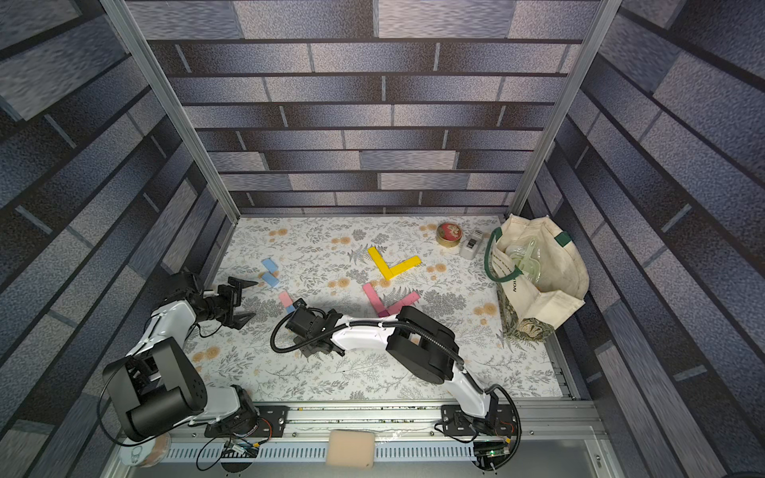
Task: Assemble the letter v with building blocks
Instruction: Assemble the building block at the center of the board, then pick up the building block from the center of the board.
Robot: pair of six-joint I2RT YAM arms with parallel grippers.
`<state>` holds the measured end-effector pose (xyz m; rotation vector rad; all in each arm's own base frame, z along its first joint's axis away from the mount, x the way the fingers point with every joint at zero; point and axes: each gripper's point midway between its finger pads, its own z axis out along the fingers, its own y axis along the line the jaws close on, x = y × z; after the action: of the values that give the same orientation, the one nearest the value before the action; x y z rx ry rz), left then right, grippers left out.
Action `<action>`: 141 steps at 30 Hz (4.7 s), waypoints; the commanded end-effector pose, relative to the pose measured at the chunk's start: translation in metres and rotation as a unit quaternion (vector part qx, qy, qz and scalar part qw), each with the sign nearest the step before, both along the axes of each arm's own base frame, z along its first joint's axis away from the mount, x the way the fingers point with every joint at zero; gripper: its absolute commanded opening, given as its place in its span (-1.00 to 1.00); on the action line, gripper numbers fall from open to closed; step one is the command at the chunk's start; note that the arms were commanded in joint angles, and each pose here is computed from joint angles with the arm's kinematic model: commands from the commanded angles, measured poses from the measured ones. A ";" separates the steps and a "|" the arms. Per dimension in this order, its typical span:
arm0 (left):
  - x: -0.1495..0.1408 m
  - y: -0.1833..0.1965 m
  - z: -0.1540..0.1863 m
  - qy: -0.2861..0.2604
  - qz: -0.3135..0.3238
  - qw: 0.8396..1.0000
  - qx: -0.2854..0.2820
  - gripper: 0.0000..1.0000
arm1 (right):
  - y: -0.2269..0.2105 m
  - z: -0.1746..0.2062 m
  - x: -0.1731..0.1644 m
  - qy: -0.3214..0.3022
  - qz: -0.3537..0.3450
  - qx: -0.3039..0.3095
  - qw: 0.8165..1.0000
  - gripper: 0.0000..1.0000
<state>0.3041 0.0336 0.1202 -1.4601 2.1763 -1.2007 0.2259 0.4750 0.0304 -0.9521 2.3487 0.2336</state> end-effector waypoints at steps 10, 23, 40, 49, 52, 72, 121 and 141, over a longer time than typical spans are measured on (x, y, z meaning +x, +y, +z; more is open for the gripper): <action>-0.004 -0.006 -0.010 -0.004 -0.026 1.000 -0.014 0.99 | 0.011 -0.011 0.013 -0.017 -0.038 -0.017 0.999 0.99; -0.006 -0.005 -0.013 -0.001 -0.028 1.000 -0.010 0.99 | 0.007 -0.016 0.020 -0.014 -0.049 -0.022 0.998 1.00; -0.008 -0.007 -0.011 0.002 -0.031 1.000 -0.004 0.99 | 0.001 -0.019 0.027 -0.004 -0.059 -0.024 0.998 0.99; -0.007 -0.010 -0.014 0.007 -0.036 0.999 -0.002 0.99 | -0.010 -0.012 0.020 0.000 -0.050 -0.024 0.998 0.99; -0.005 -0.012 -0.015 0.008 -0.039 0.999 -0.001 0.99 | -0.016 -0.011 0.020 -0.003 -0.054 -0.028 0.998 0.99; -0.006 -0.015 -0.016 0.013 -0.045 0.999 0.004 0.99 | -0.019 -0.023 0.034 0.022 -0.071 -0.024 0.997 0.99; 0.124 0.014 -0.085 0.226 -0.255 0.880 0.330 0.49 | -0.110 0.184 0.094 -0.079 -0.106 0.080 0.988 0.99; 0.129 -0.079 0.014 0.051 -0.400 0.790 0.462 -0.58 | -0.155 0.214 0.101 -0.094 -0.168 0.102 0.976 0.99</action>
<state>0.4314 0.0056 0.0572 -0.4951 3.0349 0.0377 0.3256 0.3467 0.2309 -0.5388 2.2042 0.2430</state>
